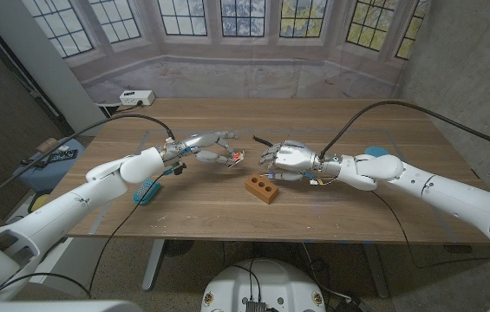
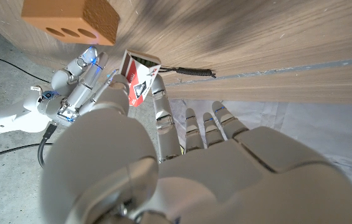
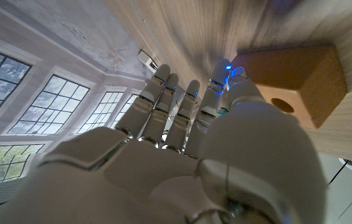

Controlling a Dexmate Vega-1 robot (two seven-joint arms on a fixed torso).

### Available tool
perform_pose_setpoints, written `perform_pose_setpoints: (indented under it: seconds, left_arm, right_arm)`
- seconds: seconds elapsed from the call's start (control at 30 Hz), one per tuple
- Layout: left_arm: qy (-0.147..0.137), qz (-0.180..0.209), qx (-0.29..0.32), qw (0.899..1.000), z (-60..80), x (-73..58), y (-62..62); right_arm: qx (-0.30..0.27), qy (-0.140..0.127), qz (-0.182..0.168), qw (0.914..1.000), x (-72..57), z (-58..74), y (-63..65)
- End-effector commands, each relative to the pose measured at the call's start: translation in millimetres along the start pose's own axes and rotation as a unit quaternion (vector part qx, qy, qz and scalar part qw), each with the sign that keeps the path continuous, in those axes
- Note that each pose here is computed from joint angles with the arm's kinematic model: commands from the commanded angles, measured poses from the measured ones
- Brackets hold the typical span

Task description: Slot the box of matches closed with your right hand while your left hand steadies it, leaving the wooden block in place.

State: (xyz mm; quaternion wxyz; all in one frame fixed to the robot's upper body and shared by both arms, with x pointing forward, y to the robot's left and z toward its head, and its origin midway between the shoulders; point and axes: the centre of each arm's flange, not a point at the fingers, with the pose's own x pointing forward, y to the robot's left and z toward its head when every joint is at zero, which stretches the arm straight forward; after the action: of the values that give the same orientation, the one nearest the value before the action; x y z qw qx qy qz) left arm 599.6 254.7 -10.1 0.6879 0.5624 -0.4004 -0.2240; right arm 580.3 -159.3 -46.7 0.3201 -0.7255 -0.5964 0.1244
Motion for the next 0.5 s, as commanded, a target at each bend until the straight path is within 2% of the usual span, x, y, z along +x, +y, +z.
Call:
perform_pose_setpoints:
  seconds: [0.03, 0.5]
  left_arm:
    - [-0.002, 0.002, -0.001, 1.000, -0.8, 1.1, -0.1]
    - [-0.004, 0.002, -0.001, 1.000, -0.6, 1.7, -0.7]
  right_arm:
    - [-0.001, 0.005, 0.001, 1.0000, -1.4, -1.2, -3.2]
    - [-0.007, 0.015, -0.002, 0.9999, -2.4, -4.0, -10.1]
